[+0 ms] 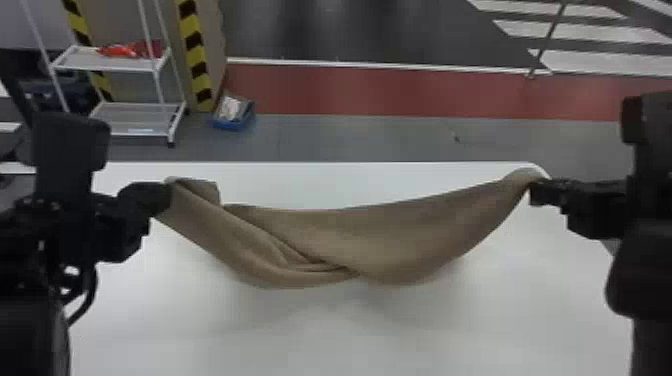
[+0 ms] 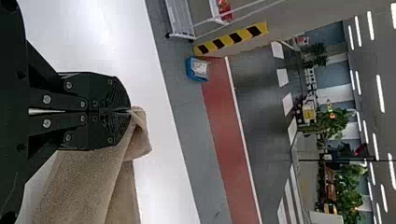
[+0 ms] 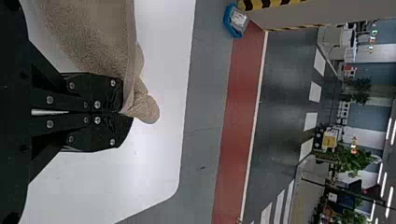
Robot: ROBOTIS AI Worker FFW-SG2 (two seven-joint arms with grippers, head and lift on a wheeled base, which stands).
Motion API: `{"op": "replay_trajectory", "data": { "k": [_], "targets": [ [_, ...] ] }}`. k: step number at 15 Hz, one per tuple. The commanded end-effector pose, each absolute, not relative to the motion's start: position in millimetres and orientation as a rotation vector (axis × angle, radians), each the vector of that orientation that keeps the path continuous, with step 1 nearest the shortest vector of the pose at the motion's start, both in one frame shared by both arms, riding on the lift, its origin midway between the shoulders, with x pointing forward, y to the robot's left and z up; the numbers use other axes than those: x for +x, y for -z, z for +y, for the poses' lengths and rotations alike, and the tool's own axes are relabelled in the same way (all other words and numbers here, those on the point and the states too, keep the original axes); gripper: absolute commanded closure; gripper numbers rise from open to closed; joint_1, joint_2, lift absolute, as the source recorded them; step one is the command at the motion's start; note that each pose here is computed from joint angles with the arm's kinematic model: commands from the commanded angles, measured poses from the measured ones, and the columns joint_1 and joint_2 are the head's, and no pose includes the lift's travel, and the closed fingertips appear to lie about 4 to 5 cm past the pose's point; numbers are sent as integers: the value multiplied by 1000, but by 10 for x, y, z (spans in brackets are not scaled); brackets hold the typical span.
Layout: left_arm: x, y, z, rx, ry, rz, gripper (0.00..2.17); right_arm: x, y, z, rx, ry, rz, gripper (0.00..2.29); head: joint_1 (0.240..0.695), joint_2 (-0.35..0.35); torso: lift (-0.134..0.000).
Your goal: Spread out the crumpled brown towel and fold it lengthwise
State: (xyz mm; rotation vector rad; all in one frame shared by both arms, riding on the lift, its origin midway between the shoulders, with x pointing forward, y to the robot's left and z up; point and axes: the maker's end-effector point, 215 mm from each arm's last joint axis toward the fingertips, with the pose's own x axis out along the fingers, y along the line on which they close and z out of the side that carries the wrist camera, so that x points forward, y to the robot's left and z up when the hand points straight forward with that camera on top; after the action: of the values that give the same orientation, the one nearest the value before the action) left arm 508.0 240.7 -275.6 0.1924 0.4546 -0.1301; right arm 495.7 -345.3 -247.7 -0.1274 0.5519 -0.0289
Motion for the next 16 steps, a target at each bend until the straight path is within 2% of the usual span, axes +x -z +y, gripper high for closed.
{"op": "replay_trajectory", "data": {
  "k": [1,4,6,10,11,13,16],
  "targets": [
    [5395,2658,2368,192,152,448,2135,5138,2401,-3676,-142,53,557,1639,680,-113,-125],
    [5885,2516,2169,242,199,412,2132,5465,2359,-3805,-140,70,582,1636,640,-135,-125],
    [6259,2342,2111,293,208,375,2132,5735,2220,-3867,-143,101,578,1636,597,-153,-125],
    [6886,1893,2411,298,154,348,2132,6173,1764,-4071,-91,145,539,1636,517,-159,-125],
    [6951,1786,2622,277,131,340,2132,6197,1681,-4148,-82,152,526,1636,473,-150,-125],
    [6942,1783,3057,268,90,357,2132,6117,1691,-4364,-97,177,535,1636,437,-134,-125],
    [6668,2069,3311,266,147,408,2132,5914,1823,-4366,-98,159,533,1636,431,-114,-125]
  ]
}}
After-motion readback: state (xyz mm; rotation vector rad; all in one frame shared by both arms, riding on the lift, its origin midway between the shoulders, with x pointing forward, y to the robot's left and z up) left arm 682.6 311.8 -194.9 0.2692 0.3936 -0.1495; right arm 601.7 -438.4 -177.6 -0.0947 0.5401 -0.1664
